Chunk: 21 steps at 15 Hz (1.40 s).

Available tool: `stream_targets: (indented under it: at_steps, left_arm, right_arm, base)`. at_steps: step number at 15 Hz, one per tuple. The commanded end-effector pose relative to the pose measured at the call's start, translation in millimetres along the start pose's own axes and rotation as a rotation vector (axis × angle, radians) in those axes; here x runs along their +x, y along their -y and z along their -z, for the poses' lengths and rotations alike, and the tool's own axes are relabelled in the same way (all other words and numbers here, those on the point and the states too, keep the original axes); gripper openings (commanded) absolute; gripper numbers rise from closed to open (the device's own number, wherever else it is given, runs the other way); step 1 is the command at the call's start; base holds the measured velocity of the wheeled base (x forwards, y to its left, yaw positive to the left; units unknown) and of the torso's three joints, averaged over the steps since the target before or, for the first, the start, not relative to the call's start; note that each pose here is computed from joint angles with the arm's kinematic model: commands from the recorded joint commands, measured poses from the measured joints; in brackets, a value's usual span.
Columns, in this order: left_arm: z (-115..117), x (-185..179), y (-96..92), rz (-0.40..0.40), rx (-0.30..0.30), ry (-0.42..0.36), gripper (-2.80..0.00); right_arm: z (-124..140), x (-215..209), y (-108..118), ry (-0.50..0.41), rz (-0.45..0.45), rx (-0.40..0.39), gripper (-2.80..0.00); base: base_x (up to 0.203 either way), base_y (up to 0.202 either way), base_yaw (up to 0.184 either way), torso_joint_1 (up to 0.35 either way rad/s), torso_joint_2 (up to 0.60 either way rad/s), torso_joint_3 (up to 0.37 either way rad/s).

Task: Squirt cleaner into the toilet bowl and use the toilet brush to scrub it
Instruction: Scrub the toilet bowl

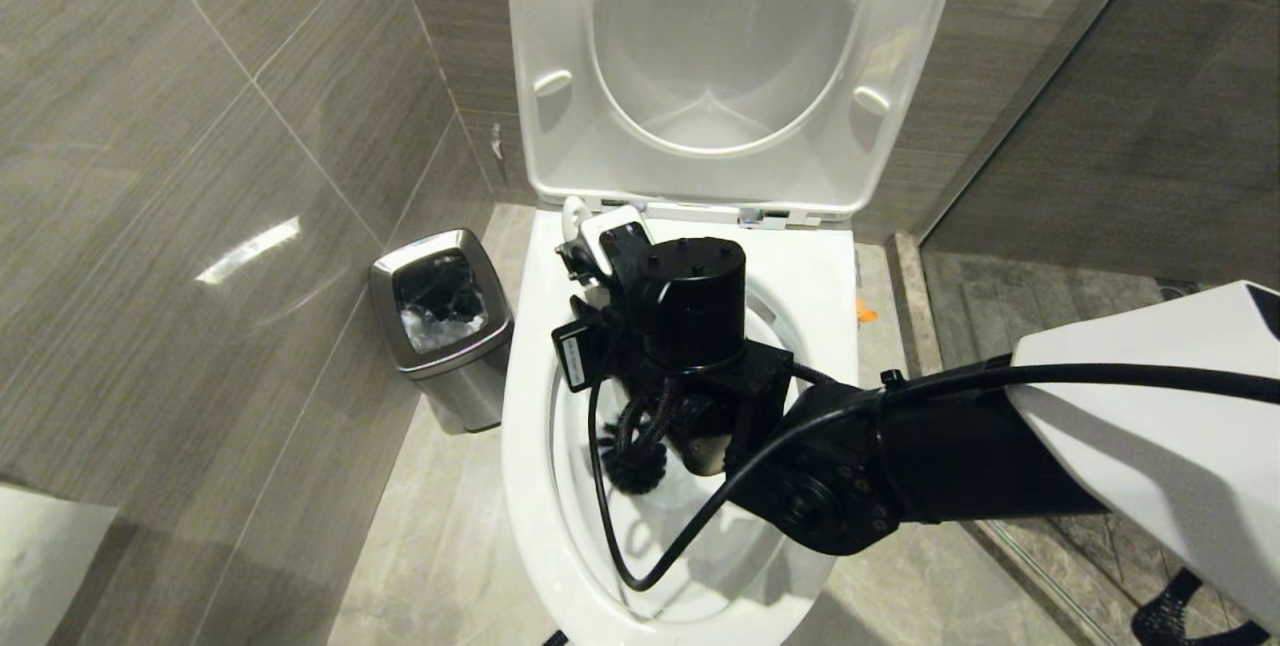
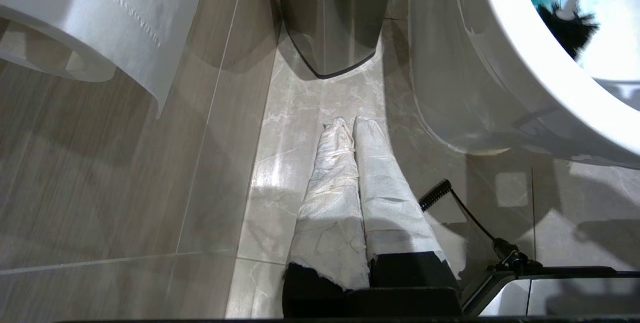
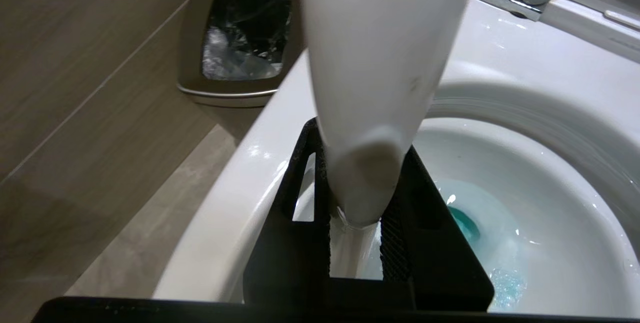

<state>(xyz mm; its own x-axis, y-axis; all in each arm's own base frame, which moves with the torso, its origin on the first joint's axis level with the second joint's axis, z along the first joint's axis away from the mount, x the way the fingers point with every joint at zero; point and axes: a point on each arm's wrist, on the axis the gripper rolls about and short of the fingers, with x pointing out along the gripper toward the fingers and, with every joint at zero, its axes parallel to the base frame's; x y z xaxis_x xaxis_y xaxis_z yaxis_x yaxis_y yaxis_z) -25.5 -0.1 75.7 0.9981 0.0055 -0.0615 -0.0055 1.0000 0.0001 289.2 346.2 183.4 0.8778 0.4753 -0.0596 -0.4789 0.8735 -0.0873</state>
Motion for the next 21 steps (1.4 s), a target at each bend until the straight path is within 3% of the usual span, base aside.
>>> stream_targets:
  at_steps: [1,4,8,11,16,21]
  left_arm:
    - [0,0,0.0,-0.001,0.000,0.000,-2.80]
    - [0,0,0.0,-0.001,0.000,-0.001,-2.80]
    - [0,0,0.0,-0.001,0.000,0.000,-2.80]
    - [0,0,0.0,-0.001,0.000,0.000,-2.80]
    - [0,0,0.0,0.000,0.000,0.000,-2.80]
    - [0,0,0.0,-0.001,0.000,0.000,-2.80]
  right_arm:
    - [-27,-20,-5,0.041,-0.025,0.013,-2.80]
    - [-28,-30,-6,0.019,-0.039,0.010,-2.80]
    - [14,-16,-3,-0.087,-0.020,0.000,-2.80]
    - [44,6,12,-0.129,0.034,-0.006,-2.80]
    - [51,37,59,0.010,0.157,-0.106,-2.80]
    - [0,56,83,0.212,0.240,-0.098,-2.80]
  base:
    - [0.000,0.000,0.000,0.000,0.00,0.000]
    - [0.000,0.000,0.000,0.000,0.00,0.000]
    - [0.000,0.000,0.000,0.000,0.00,0.000]
    - [0.000,0.000,0.000,0.000,0.00,0.000]
    - [0.000,0.000,0.000,0.000,0.00,0.000]
    - [0.000,0.000,0.000,0.000,0.00,0.000]
